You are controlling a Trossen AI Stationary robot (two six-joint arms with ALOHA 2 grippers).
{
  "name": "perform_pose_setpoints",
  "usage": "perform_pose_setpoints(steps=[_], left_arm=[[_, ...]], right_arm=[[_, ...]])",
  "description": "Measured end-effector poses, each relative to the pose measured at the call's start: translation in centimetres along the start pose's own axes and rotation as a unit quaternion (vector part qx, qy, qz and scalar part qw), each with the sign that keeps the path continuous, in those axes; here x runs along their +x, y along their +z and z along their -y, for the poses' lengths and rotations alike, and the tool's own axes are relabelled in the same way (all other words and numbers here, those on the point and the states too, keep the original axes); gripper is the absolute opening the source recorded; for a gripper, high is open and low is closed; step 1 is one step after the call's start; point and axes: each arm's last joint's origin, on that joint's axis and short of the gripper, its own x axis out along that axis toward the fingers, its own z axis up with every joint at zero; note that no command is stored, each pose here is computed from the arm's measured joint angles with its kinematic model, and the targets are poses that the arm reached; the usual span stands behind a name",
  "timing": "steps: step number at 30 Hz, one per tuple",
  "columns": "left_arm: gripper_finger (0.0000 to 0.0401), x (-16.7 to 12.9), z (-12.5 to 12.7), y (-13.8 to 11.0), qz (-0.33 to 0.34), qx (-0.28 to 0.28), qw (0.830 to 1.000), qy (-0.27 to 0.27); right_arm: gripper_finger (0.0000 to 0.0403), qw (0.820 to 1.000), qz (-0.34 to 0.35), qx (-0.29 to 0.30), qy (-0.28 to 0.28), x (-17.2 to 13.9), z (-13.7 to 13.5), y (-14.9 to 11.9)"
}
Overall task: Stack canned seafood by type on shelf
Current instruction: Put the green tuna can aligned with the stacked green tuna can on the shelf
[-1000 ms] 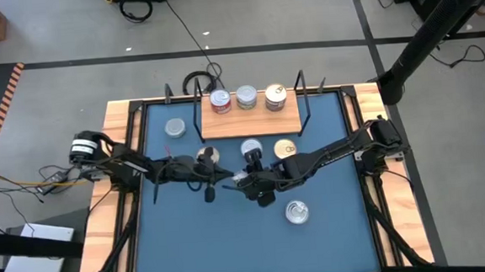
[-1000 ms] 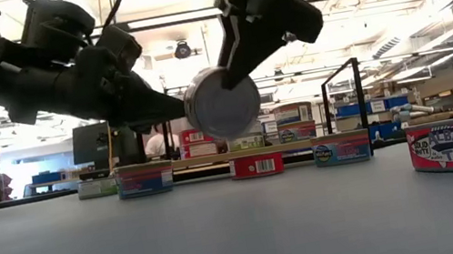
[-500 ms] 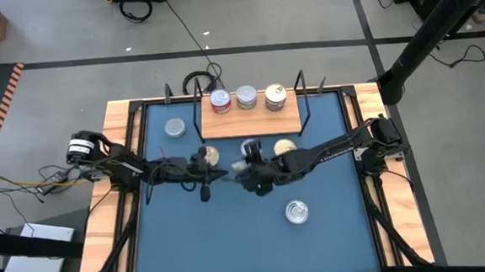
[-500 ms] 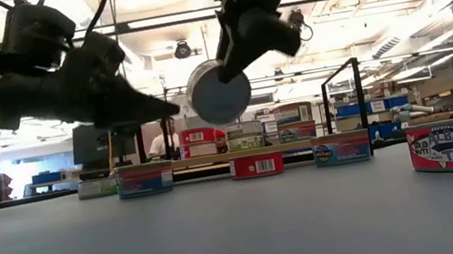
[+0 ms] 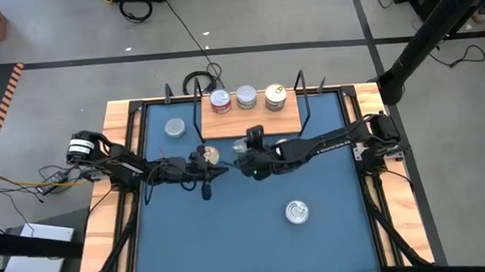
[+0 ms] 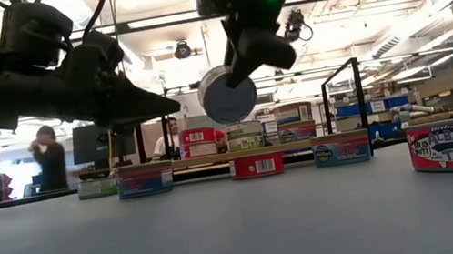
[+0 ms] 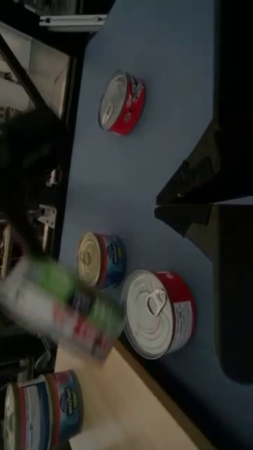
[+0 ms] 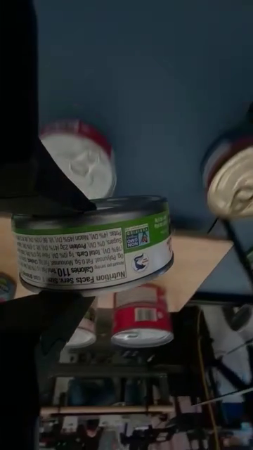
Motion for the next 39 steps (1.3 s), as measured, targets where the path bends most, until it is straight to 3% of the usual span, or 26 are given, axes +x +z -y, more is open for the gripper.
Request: perform_pose_setpoints(steps=[17,24,33,39], left_arm=[[0.0,0.0,0.0,-0.1,-0.003,0.01,1.0,0.001],[0.0,0.0,0.0,0.0,-0.003,0.01,1.0,0.001],[0.0,0.0,0.0,0.0,-0.004,0.01,1.0,-0.007],[0.0,0.0,0.0,-0.1,-0.008,0.011,1.0,-0.006]], right_arm=[[0.0143,0.996,-0.001,-0.018,-0.087,8.2,1.8,-6.0],[0.0143,0.997,0.001,0.009,-0.074,9.5,2.4,-7.7],[0.0266,0.997,0.008,0.029,-0.069,10.0,2.3,-8.3],[0.0288,0.997,0.003,0.036,-0.069,10.0,2.2,-8.4]])
